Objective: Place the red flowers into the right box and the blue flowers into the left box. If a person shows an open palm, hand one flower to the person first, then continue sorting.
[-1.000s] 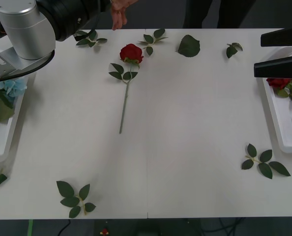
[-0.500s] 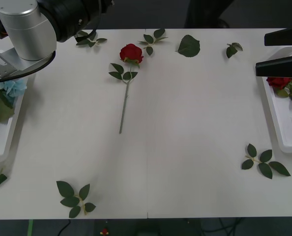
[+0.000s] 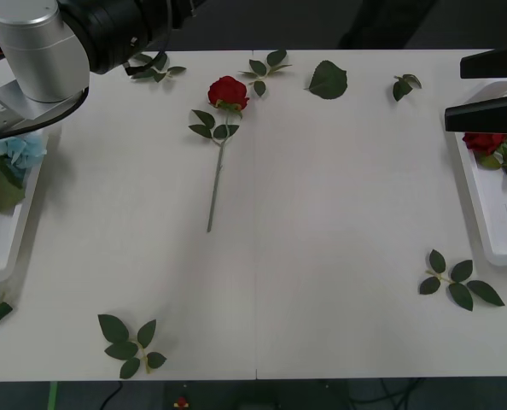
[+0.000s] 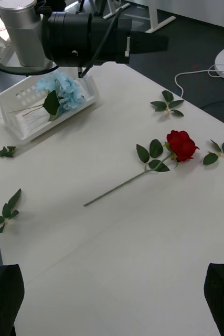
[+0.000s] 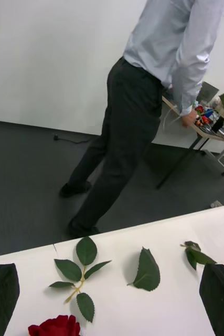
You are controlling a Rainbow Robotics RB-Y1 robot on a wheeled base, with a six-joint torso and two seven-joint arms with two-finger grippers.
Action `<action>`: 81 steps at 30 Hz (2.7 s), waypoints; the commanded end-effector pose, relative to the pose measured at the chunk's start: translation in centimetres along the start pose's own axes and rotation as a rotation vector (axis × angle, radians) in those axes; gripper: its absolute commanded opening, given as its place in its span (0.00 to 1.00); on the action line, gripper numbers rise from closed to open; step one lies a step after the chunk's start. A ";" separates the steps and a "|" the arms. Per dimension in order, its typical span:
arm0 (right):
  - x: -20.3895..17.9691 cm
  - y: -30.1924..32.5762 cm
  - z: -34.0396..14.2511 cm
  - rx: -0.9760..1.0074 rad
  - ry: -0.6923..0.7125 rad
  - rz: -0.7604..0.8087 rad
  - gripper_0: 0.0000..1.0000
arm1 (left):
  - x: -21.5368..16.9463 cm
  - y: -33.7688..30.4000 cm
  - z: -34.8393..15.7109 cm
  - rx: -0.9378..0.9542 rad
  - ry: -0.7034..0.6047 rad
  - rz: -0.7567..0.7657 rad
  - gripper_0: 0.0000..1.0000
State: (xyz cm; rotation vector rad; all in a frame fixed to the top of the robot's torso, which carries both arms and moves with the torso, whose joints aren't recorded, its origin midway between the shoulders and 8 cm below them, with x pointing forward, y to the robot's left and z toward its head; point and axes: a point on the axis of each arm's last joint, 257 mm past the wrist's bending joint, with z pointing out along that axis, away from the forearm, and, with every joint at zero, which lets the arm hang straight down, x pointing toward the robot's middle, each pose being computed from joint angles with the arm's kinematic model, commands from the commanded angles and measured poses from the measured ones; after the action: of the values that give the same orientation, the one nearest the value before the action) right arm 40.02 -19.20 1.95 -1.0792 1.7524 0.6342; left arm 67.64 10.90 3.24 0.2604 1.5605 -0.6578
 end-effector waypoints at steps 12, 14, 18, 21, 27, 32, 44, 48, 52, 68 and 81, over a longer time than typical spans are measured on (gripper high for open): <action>-0.4 -0.9 -1.5 0.046 0.023 -0.034 1.00 | -5.1 -3.1 1.1 0.068 -0.082 -0.010 1.00; -0.3 -0.9 -1.5 0.046 0.027 -0.033 1.00 | -6.0 -5.4 1.3 0.132 -0.093 -0.036 1.00; -0.3 -1.0 -1.5 0.047 0.024 -0.033 1.00 | -7.5 -8.4 1.2 0.222 -0.114 -0.053 1.00; -0.3 -1.0 -1.5 0.047 0.024 -0.033 1.00 | -6.3 -9.5 0.9 0.267 -0.089 0.000 1.00; -0.3 -1.0 -1.5 0.047 0.024 -0.033 1.00 | -3.3 -8.2 -0.8 0.308 -0.027 0.143 1.00; -0.3 -1.0 -1.5 0.047 0.024 -0.033 1.00 | -1.6 -6.8 -2.2 0.326 0.020 0.301 1.00; -0.3 -1.0 -1.5 0.047 0.024 -0.033 1.00 | 3.0 -3.8 -4.6 0.397 0.232 0.287 1.00; -0.3 -1.0 -1.5 0.047 0.024 -0.033 1.00 | 5.2 -1.8 -4.6 0.315 0.349 0.182 1.00; -0.3 -1.0 -1.5 0.047 0.024 -0.033 1.00 | 6.1 0.1 -4.8 0.223 0.461 0.173 1.00; -0.3 -1.0 -1.5 0.047 0.024 -0.033 1.00 | 10.6 1.6 -5.1 -0.116 0.742 -0.064 1.00; -0.3 -1.0 -1.5 0.047 0.024 -0.033 1.00 | 16.6 0.0 -8.5 -0.411 0.843 -0.115 1.00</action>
State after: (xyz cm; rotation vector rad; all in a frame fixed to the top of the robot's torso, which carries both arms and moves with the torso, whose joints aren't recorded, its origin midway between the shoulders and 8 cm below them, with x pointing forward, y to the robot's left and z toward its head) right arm 40.11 -19.41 2.23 -1.0731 1.7483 0.6285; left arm 59.76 13.87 -12.99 0.1012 2.5260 -0.3113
